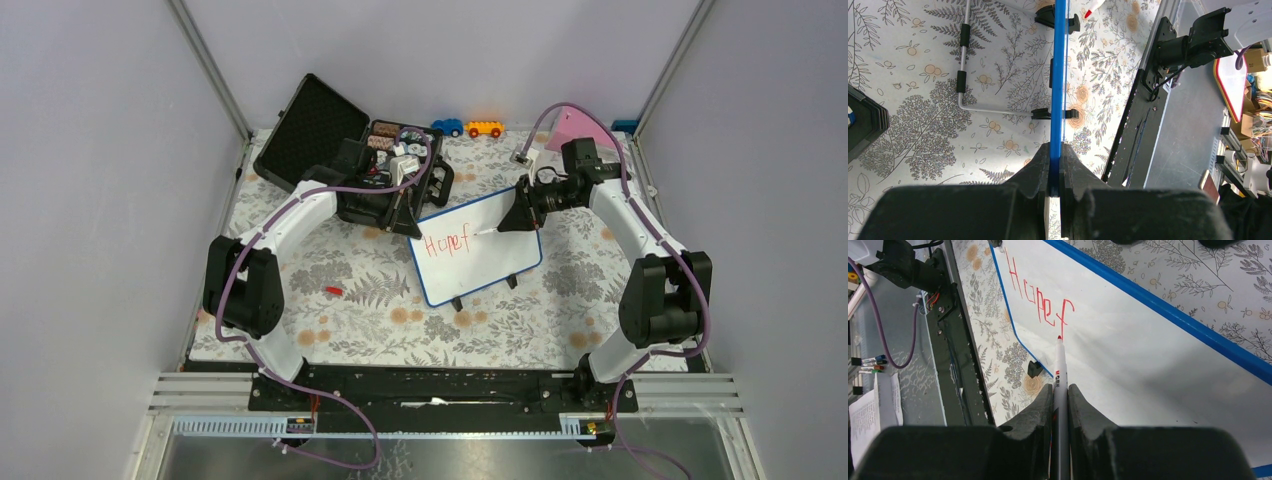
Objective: Write a sentence on the whiteboard
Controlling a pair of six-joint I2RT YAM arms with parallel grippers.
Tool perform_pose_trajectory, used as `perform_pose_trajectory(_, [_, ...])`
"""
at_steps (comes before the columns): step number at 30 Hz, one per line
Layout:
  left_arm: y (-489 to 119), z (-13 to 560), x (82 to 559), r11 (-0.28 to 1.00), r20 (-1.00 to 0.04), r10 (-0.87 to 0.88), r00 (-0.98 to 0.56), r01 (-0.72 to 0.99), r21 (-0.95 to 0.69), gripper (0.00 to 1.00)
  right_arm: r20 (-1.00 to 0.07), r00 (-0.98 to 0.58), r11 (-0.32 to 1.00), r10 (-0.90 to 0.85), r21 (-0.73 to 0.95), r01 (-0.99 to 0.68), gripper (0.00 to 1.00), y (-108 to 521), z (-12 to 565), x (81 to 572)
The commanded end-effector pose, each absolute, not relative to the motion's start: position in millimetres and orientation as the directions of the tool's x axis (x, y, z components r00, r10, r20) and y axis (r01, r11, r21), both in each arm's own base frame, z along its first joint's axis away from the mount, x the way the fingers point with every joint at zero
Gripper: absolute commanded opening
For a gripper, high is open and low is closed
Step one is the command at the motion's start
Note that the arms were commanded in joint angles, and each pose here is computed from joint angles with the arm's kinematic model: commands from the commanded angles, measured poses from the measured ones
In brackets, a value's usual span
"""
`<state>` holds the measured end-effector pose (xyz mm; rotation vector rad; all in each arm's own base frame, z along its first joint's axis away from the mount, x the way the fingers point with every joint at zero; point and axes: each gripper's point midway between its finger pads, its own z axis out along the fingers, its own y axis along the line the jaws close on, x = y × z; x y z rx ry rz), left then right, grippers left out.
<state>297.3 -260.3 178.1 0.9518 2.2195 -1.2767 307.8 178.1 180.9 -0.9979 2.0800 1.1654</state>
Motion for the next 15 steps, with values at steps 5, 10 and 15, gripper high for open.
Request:
perform_pose_trajectory(5, [-264.0,177.9,299.5,0.339,-0.657,0.373,-0.655,0.755,-0.561,0.0,-0.771,-0.544,0.339,-0.332,0.44,-0.831,0.0,179.9,188.3,315.2])
perform_pose_trajectory(10, [-264.1,179.1,299.9,0.339,-0.66,0.372,-0.653,0.757,-0.558,0.0,-0.771,-0.541,0.335,-0.336,0.44,-0.834,0.0,183.3,187.9,317.9])
perform_pose_trajectory(15, [-263.6,178.1,299.6,0.342,-0.658,0.373,-0.654,0.756,-0.558,0.0,-0.762,-0.545,0.335,-0.35,0.442,-0.832,0.0,186.7,182.4,318.9])
